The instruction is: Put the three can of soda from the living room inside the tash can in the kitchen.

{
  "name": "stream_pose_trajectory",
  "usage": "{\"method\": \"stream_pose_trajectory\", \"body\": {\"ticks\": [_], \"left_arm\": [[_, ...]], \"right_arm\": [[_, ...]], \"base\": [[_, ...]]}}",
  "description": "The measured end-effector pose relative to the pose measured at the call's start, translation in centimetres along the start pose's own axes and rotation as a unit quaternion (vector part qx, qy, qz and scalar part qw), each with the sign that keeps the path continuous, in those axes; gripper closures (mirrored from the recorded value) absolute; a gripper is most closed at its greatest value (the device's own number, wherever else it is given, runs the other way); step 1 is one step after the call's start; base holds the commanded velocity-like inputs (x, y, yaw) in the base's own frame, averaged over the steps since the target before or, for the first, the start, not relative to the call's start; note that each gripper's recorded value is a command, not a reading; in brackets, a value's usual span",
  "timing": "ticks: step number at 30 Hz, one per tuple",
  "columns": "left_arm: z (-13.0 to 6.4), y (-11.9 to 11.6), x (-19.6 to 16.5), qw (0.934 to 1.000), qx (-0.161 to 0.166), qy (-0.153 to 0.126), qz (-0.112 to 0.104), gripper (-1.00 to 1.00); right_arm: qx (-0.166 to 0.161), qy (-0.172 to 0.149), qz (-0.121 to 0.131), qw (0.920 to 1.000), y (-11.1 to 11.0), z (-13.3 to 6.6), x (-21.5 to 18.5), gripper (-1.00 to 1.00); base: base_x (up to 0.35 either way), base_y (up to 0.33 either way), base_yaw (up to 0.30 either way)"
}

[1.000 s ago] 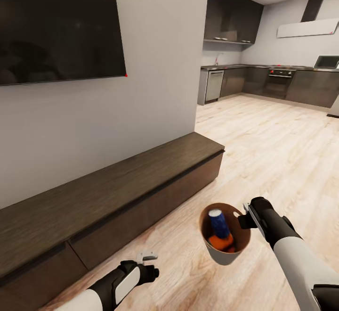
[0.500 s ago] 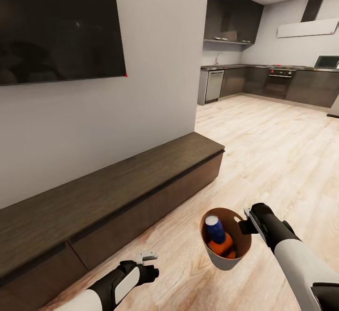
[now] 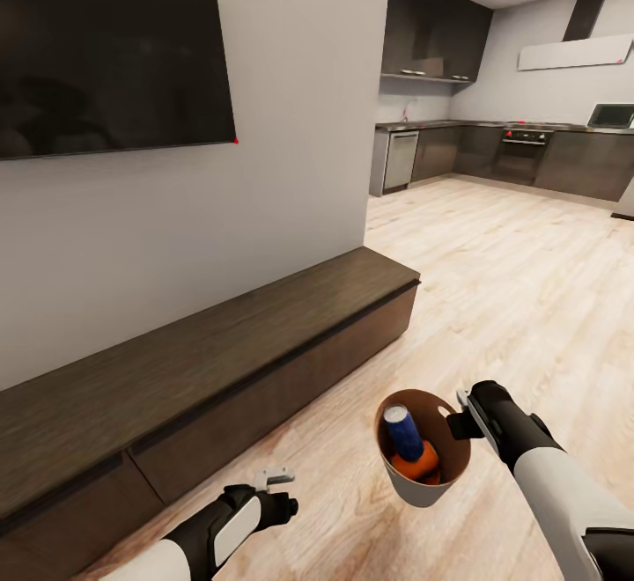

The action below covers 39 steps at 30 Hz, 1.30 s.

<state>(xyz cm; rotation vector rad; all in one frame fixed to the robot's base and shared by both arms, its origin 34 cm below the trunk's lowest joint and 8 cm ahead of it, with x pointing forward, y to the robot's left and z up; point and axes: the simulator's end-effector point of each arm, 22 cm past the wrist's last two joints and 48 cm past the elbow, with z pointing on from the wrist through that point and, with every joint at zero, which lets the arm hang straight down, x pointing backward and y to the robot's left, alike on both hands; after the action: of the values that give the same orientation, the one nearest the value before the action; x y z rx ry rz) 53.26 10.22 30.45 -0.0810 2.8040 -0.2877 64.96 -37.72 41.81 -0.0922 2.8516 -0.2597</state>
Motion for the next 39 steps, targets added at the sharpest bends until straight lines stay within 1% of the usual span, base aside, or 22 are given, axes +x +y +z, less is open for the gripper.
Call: {"method": "stream_pose_trajectory", "body": {"ticks": [1, 5, 9, 13, 15, 20, 23, 27, 37, 39], "left_arm": [[-0.1, -0.3, -0.3, 1.0, 0.003, -0.003, 0.0, -1.0], [-0.5, -1.5, -1.5, 0.9997, 0.017, -0.016, 0.003, -1.0], [-0.8, -2.2, -1.9, 0.9995, 0.025, -0.02, 0.004, -1.0], [-0.8, -2.3, -2.0, 0.9994, 0.027, -0.022, 0.004, -1.0], [-0.8, -2.5, -2.1, 0.9993, 0.028, -0.023, 0.005, -1.0], [-0.9, -2.5, -2.1, 0.9993, 0.029, -0.024, 0.005, -1.0], [-0.3, -2.4, -1.8, 0.9993, 0.03, -0.024, 0.005, -1.0], [0.4, -2.3, -1.3, 0.9993, 0.03, -0.024, 0.005, -1.0], [2.3, -1.8, 0.0, 0.9992, 0.03, -0.023, 0.005, -1.0], [2.3, -1.8, 0.0, 0.9992, 0.031, -0.024, 0.006, -1.0]], "right_arm": [[0.0, 0.0, 0.002, 1.0, -0.2, 0.0, 0.0, 1.0], [0.012, 0.002, -0.002, 0.9999, -1.2, 0.0, 0.2, 1.0], [0.008, -0.001, 0.002, 1.0, -1.2, 0.0, 0.1, 1.0], [0.011, -0.009, -0.001, 0.9999, -1.4, 0.1, -0.2, 1.0], [0.009, -0.002, 0.0, 1.0, -1.6, 0.6, 0.6, 1.0], [0.016, 0.004, -0.003, 0.9999, -2.2, 0.9, 1.2, 1.0], [0.011, 0.005, 0.001, 0.9999, -1.9, 1.6, 1.7, 1.0], [0.016, 0.006, -0.004, 0.9999, -1.9, 2.4, 2.2, 1.0], [0.015, 0.006, -0.005, 0.9999, -1.3, 4.4, 3.3, 1.0], [0.014, 0.005, -0.005, 0.9999, -1.2, 4.4, 3.3, 1.0]], "base": [[0.0, 0.0, 0.0], [0.0, 0.0, 0.0], [0.0, 0.0, 0.0], [0.0, 0.0, 0.0], [0.0, 0.0, 0.0], [0.0, 0.0, 0.0], [0.0, 0.0, 0.0], [0.0, 0.0, 0.0], [0.0, 0.0, 0.0], [0.0, 0.0, 0.0]]}}
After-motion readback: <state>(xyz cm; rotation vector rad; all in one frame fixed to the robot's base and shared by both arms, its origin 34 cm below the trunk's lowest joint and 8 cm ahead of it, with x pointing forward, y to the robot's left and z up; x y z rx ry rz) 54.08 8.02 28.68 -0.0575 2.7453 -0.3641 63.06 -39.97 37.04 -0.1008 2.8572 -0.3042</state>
